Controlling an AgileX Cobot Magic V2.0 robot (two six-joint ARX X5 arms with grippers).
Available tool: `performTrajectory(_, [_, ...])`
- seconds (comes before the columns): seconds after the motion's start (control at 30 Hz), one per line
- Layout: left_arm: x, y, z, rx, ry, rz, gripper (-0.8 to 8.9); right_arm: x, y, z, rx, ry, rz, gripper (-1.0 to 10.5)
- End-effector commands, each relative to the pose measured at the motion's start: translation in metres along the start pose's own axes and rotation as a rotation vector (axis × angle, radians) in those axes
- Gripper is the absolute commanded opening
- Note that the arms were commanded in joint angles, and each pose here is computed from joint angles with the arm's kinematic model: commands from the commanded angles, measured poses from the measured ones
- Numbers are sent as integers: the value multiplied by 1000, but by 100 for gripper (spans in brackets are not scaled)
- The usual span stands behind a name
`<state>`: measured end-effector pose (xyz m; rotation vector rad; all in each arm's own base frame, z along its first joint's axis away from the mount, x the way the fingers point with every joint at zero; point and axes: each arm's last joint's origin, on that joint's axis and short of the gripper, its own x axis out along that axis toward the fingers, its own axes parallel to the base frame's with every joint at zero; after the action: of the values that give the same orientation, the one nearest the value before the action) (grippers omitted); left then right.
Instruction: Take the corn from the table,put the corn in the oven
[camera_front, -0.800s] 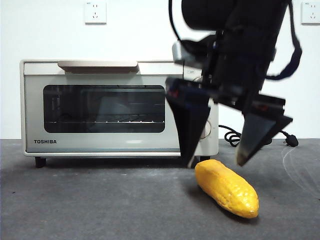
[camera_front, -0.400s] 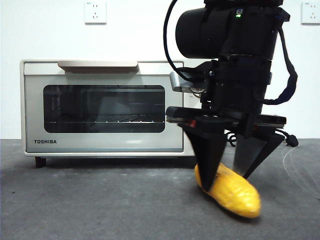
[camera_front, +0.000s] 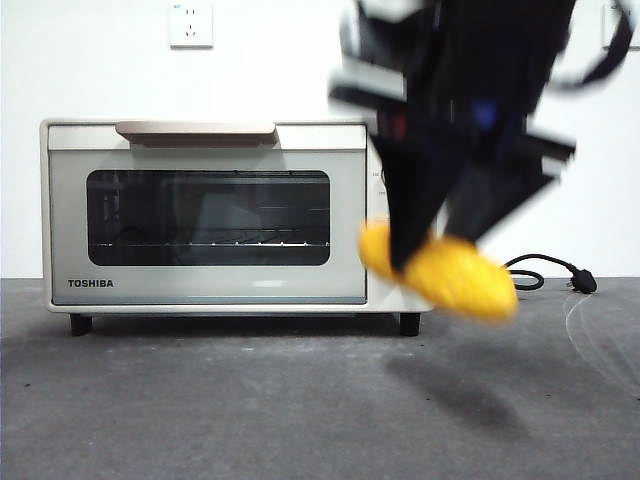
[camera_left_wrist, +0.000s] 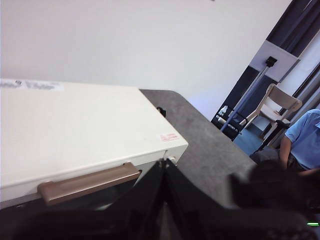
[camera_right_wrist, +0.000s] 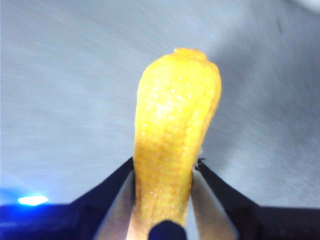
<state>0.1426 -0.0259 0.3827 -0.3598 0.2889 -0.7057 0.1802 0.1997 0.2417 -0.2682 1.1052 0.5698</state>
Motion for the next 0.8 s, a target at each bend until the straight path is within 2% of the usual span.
performTrajectory(0.03, [8, 6, 2, 25, 8, 0, -4, -38, 10, -5, 6, -134, 68, -15])
performTrajectory(0.2, [36, 17, 4, 32, 31, -33, -6, -115, 22, -29, 0, -396, 239, -15])
performTrajectory(0.33, [63, 17, 2, 40, 47, 13, -6, -147, 16, -45, -4, -506, 305, -15])
performTrajectory(0.47, [79, 11, 6, 80, 75, 62, -6, -156, 12, -51, 0, -543, 320, -15])
performTrajectory(0.8, [118, -14, 34, 304, 238, 294, -6, -161, 10, -54, 1, -557, 326, -15])
